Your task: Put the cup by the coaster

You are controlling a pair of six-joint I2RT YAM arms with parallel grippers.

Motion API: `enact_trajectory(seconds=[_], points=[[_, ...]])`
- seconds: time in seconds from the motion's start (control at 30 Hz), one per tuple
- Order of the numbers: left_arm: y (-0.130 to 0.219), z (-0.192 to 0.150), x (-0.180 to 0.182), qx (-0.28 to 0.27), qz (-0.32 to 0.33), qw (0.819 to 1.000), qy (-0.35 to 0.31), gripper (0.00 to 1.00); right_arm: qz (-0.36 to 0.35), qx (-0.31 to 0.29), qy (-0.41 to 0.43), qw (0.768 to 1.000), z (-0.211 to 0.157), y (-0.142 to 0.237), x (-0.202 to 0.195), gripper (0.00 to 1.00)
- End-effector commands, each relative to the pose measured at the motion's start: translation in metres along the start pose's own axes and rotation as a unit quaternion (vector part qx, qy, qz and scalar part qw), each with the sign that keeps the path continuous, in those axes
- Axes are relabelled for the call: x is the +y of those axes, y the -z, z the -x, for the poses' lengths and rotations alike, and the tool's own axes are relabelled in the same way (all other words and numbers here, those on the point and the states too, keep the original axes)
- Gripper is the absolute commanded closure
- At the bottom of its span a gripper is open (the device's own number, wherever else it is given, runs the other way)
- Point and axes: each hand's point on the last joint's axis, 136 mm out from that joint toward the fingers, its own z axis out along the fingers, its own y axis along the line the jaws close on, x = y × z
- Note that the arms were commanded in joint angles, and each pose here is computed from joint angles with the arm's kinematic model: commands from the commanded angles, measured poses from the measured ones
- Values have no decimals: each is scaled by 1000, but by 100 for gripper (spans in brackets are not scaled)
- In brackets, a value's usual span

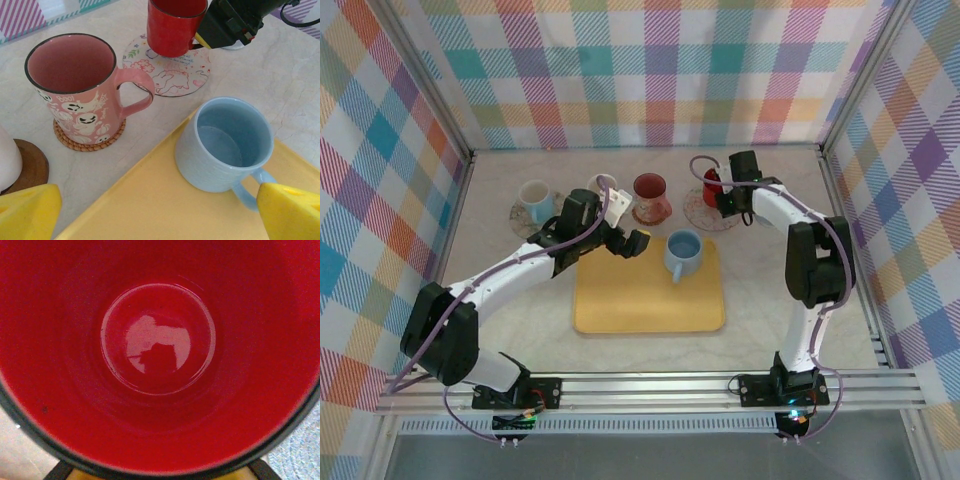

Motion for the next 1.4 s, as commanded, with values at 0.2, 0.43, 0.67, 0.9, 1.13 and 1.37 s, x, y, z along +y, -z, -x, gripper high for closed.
enact_trajectory(seconds=[0.2, 0.43, 0.67, 0.9, 1.13, 1.37], points=[[-8, 8, -3, -3, -10, 1000, -7, 0, -5, -63, -12, 998, 31, 2, -7, 100], [-3, 7, -3, -3, -4, 1000, -14, 0, 4, -49, -19, 999, 16, -6, -2, 98], [-4, 3, -1, 14, -2, 1000, -18, 0, 7, -44, -20, 999, 14, -9, 0, 90], [-7, 6, 0, 11, -1, 1000, -16, 0, 8, -35, -16, 999, 8, -11, 1, 77], [-7, 7, -1, 11, -1, 1000, -17, 0, 11, -31, -18, 999, 5, -10, 2, 62], [-7, 6, 0, 13, 0, 1000, -16, 0, 16, -29, -22, 999, 4, -9, 4, 55]])
